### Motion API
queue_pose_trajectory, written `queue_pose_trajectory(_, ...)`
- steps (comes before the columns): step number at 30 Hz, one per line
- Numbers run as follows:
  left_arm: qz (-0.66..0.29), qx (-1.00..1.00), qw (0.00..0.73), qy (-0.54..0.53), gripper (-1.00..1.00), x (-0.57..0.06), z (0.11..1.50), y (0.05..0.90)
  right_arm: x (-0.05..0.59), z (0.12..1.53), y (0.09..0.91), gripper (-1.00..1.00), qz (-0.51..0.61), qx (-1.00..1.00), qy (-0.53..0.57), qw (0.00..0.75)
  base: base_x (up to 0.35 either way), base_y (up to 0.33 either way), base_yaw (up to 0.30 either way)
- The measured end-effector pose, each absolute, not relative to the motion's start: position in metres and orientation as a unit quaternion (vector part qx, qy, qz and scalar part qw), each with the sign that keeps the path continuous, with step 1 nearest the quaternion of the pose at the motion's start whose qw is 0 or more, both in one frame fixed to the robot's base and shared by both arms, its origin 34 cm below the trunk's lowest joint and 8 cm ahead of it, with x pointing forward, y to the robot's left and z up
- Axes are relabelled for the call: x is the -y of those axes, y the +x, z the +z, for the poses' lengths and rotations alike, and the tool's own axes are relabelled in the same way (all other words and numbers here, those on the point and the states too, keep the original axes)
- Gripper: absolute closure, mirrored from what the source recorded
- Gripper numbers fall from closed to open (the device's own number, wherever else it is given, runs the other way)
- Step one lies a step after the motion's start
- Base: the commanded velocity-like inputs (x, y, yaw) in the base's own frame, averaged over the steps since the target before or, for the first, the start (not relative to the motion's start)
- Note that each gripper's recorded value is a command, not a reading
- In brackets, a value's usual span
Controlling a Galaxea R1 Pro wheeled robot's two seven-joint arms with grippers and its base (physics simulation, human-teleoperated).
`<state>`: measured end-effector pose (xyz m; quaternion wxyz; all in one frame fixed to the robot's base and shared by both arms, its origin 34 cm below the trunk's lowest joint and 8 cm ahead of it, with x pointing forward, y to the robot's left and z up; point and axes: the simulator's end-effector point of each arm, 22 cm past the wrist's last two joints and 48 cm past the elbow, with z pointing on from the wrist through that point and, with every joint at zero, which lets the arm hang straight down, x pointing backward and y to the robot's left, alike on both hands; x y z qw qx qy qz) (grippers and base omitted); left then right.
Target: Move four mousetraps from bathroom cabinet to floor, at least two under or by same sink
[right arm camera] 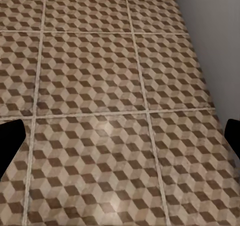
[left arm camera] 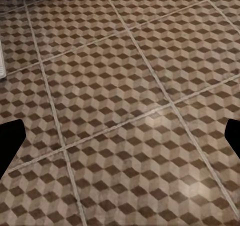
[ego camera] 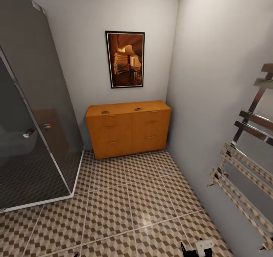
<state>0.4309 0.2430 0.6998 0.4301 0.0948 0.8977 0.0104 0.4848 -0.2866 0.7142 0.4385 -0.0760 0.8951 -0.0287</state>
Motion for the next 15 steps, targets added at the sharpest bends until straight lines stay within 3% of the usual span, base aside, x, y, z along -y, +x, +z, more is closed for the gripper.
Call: queue_pose_trajectory(15, 0.010, -0.898, 0.430, 0.095, -1.00, -0.2431, 0.6998, 0.4309, 0.2866, 0.7142, 0.4848, -1.00, -0.029, -0.895, -0.076, 0.438, 0.327, -0.085, 0.253)
